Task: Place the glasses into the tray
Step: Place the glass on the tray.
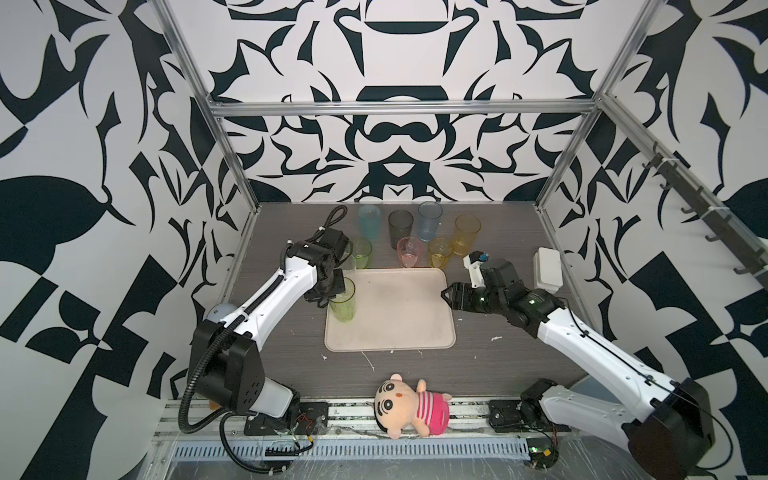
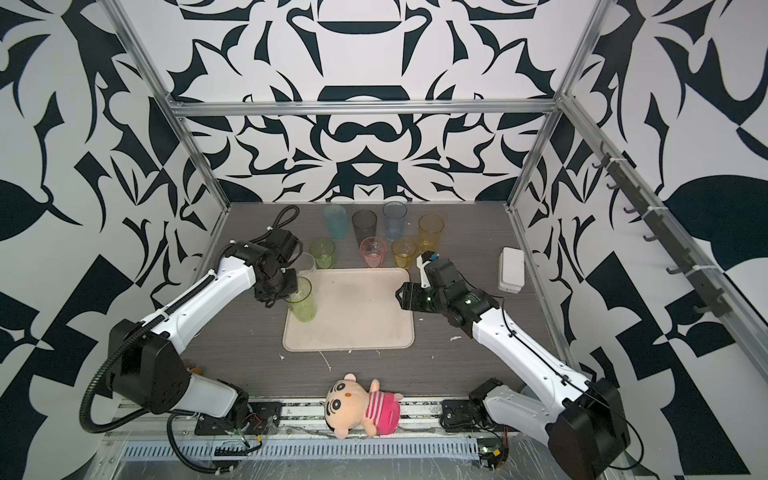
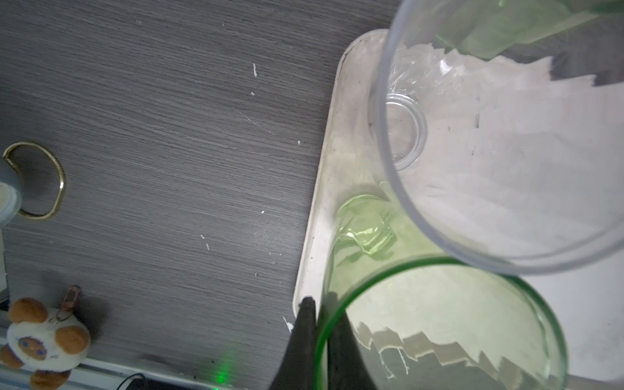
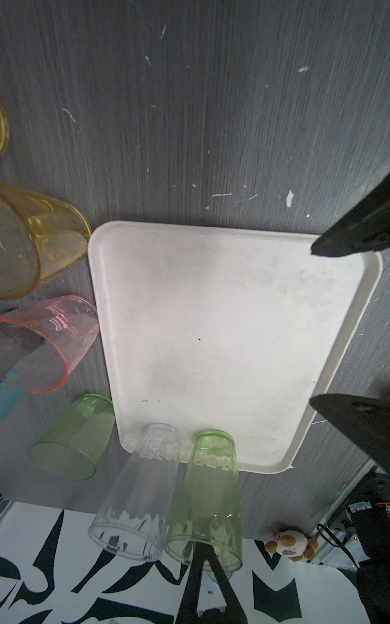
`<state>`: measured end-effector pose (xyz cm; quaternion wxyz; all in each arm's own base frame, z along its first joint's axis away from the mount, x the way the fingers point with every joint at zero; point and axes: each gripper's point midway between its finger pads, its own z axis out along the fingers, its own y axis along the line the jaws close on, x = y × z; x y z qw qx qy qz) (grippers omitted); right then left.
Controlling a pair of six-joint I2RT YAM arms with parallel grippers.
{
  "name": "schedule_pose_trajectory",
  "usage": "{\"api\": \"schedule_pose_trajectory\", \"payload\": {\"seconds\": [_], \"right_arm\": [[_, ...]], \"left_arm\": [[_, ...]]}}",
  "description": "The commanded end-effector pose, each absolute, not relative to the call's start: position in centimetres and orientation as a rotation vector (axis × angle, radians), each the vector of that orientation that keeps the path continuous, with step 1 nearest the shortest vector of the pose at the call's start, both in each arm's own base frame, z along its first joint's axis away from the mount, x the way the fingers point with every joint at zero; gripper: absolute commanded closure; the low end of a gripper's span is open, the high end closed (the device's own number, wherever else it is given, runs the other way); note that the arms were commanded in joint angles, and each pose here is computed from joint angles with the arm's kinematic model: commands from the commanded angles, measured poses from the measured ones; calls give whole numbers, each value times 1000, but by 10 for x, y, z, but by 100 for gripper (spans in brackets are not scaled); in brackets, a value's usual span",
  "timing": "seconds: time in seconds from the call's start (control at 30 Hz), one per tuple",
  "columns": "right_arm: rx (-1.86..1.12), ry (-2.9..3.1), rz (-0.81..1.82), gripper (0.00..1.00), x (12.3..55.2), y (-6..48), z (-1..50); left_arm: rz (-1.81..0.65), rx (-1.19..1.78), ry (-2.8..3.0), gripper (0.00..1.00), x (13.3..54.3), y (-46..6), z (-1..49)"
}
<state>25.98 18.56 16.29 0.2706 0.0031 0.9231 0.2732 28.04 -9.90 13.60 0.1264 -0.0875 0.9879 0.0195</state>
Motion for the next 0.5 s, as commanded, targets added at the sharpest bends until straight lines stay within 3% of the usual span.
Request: {"api": "schedule_pose_trajectory", "payload": {"seconds": [0.0,0.23,0.47], "right_arm": [[21,2485,722,32,261,185,160],[21,2488,729,32,261,186,159],[23,2483,731,32,259,185,162]], "left_arm": [[79,-258,2930,95,270,-98,135],[49,-265,2906,80,268,-101,144],[25,-269,2886,73,265,-103,155]]}}
